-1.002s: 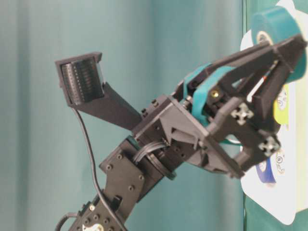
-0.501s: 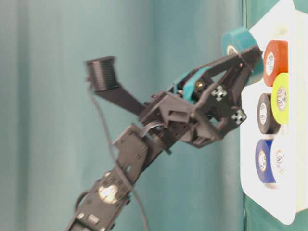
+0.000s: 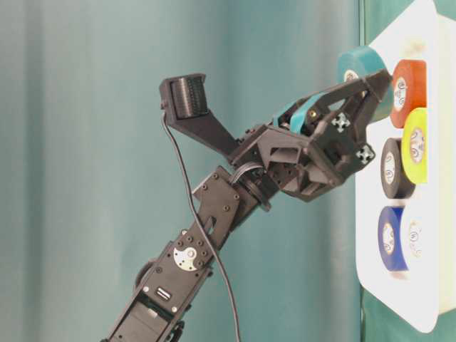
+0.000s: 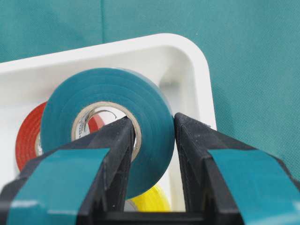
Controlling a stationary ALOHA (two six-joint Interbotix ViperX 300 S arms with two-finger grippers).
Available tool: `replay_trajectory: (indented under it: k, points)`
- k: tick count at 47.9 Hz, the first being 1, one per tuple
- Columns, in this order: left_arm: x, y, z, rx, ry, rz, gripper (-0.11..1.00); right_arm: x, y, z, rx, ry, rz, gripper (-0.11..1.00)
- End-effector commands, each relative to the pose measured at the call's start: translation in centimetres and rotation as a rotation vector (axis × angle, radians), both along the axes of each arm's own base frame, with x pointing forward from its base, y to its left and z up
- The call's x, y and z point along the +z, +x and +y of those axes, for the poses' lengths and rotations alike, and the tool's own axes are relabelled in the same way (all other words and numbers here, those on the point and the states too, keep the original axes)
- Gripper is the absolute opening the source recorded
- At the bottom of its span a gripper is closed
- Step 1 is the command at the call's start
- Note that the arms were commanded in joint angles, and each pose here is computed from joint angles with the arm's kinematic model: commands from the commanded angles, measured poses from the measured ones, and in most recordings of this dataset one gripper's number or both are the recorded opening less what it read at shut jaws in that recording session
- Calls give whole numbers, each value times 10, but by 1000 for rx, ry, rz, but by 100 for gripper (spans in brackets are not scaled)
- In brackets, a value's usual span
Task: Put the tape into the white case with the left arm.
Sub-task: 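Lift the teal tape and carry it into the white case, then release the teal tape beside the red one and withdraw the left gripper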
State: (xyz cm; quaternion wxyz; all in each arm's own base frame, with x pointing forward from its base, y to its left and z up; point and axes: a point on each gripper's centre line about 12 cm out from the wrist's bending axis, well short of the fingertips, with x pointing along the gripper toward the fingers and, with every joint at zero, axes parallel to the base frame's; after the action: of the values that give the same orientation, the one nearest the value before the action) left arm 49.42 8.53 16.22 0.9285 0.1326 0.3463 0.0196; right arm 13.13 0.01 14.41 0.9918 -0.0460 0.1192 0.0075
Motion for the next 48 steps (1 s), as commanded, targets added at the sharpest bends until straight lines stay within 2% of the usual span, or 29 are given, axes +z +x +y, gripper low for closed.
replay_trajectory:
  k: [1, 8, 10, 18, 20, 26, 34, 48]
  points:
    - [20, 6, 3, 6, 8, -53, 26, 3, 2, 0, -1, 0, -9, -9]
    - [18, 6, 3, 9, 4, -51, 26, 3, 1, 0, 0, -1, -8, -9]
    - [18, 6, 3, 10, 3, -51, 30, 3, 2, 0, -1, 0, -9, -9]
    - [18, 4, 3, 8, 5, -47, 79, 3, 2, 0, 0, -3, -9, -9]
    - [17, 3, 4, 9, 5, -46, 85, 3, 2, 0, -1, 0, -9, -9]
    - [21, 0, 2, 11, 0, -50, 74, 3, 2, 0, -1, 0, -9, -9]
    - [31, -10, -3, 7, -3, -61, 74, 4, 2, 0, 0, -3, -11, -9]
    - [47, -39, -35, -48, -6, -71, 74, 4, 2, 0, 0, -1, -11, -9]
